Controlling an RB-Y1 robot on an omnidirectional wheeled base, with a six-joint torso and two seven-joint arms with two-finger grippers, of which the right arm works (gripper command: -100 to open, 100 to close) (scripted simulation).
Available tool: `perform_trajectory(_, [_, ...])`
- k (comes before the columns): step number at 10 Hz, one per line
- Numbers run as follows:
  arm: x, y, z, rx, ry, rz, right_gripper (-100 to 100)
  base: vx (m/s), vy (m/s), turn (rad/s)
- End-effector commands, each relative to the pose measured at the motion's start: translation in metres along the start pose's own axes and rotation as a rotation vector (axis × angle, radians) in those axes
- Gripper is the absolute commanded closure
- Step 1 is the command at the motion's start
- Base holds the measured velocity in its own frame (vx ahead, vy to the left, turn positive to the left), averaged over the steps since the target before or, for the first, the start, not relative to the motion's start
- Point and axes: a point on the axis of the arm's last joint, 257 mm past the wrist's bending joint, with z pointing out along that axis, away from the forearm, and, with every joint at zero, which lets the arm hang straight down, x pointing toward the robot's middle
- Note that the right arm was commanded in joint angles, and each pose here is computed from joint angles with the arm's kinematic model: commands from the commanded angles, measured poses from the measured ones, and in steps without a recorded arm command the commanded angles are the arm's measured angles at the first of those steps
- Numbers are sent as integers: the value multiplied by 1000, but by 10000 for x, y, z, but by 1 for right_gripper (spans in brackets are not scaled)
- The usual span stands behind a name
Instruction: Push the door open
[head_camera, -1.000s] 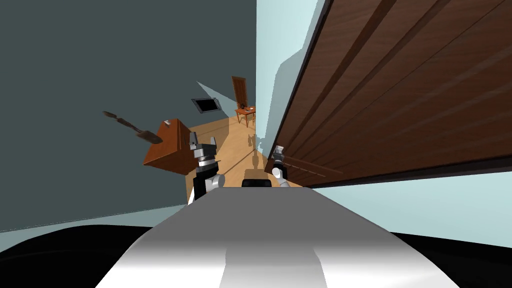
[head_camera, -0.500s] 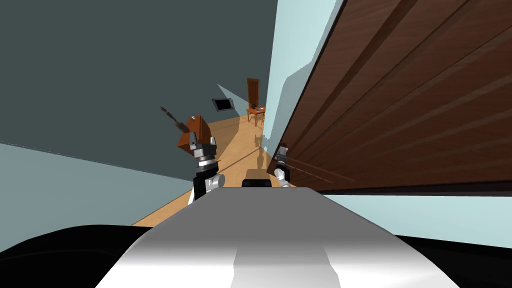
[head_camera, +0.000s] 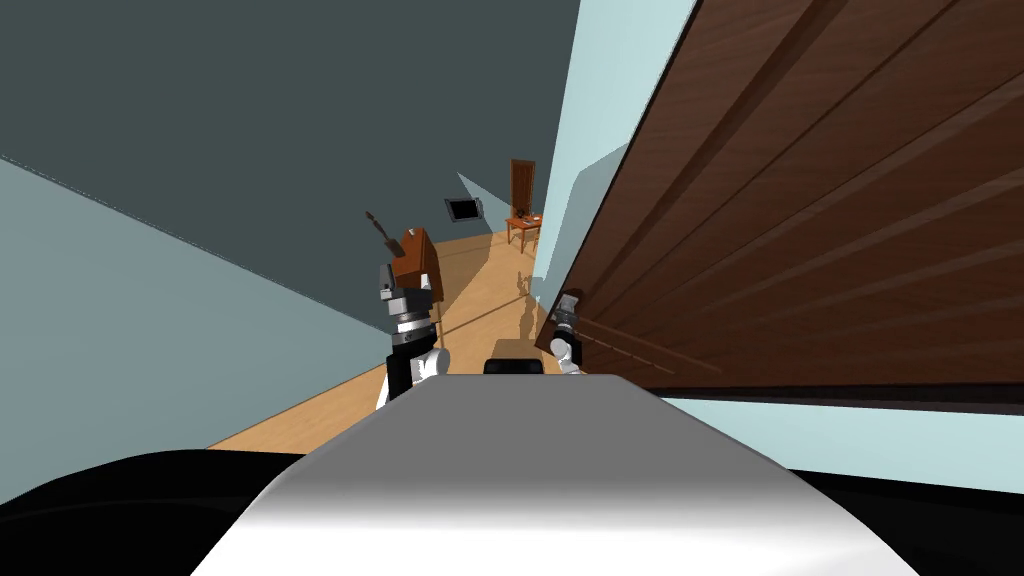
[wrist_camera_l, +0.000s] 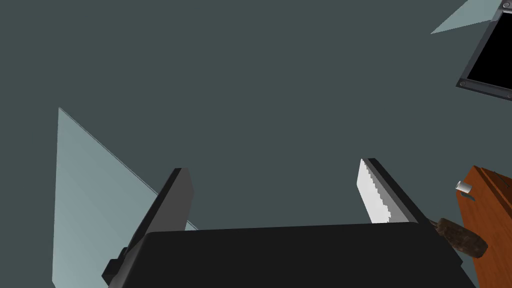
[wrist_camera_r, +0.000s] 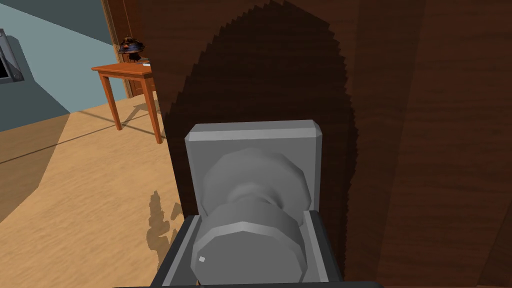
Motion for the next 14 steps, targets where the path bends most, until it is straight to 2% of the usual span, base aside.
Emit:
perform_trajectory(1, [23,-44,2,24,7,-10,100,-217,-35,79])
perform_trajectory(5, [51,-252,-37,86,14,-11,100,-224,-19,62])
perform_trajectory(8, [66,-472,-101,131,11,9,100,-211,-25,49])
perform_trajectory(9, [30,-429,-101,124,4,0,100,-78,-3,24])
perform_trajectory(10, [11,-503,-136,151,0,-4,100,-140,-47,76])
perform_trajectory(14, [39,-678,-198,207,8,-3,100,-192,-50,69])
